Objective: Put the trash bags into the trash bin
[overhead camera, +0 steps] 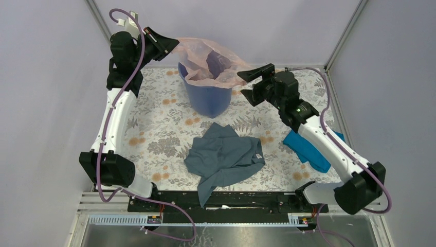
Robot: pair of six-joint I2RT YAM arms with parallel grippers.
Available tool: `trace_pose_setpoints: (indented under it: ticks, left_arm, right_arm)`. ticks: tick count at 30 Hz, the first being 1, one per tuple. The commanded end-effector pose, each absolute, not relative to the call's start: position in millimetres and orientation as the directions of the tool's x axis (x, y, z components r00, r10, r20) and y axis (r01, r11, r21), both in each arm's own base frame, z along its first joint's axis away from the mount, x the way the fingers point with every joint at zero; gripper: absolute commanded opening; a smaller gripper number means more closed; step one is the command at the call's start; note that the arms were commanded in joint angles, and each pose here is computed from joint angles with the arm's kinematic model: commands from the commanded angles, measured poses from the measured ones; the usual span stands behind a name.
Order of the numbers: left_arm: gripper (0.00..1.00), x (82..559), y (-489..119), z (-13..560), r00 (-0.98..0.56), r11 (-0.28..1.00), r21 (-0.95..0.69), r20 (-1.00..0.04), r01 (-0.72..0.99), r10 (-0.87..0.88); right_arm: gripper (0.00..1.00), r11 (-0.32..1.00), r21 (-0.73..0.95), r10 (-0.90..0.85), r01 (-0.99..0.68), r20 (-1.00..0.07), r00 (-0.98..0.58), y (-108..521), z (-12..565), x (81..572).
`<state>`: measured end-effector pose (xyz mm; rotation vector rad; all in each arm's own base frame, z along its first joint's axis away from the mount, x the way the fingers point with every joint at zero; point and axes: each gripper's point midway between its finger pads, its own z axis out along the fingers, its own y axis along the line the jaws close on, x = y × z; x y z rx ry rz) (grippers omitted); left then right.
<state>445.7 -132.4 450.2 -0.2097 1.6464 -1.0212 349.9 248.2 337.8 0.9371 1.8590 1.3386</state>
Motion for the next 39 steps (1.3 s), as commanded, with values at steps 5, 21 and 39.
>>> trace_pose_setpoints:
  ticks: [5,21,39]
  left_arm:
    - [0.14,436,-127,486,-0.261,0.637,-0.644,-0.76,0.423,-0.595]
    - [0.99,405,-97,447,-0.238,0.782,-0.564,-0.824,0.266,-0.514]
    - [0.99,424,-127,400,-0.334,0.678,-0.629,-0.777,0.379,-0.534]
  right_arm:
    - [0.34,0.057,0.982,0.865,0.178,0.04,-0.501,271,357,377]
    - [0.0,0.056,0.991,0.843,0.121,0.018,-0.538,271,344,362]
    - [0.0,0.021,0.996,0.826,0.09,0.033,-0.563,272,360,359]
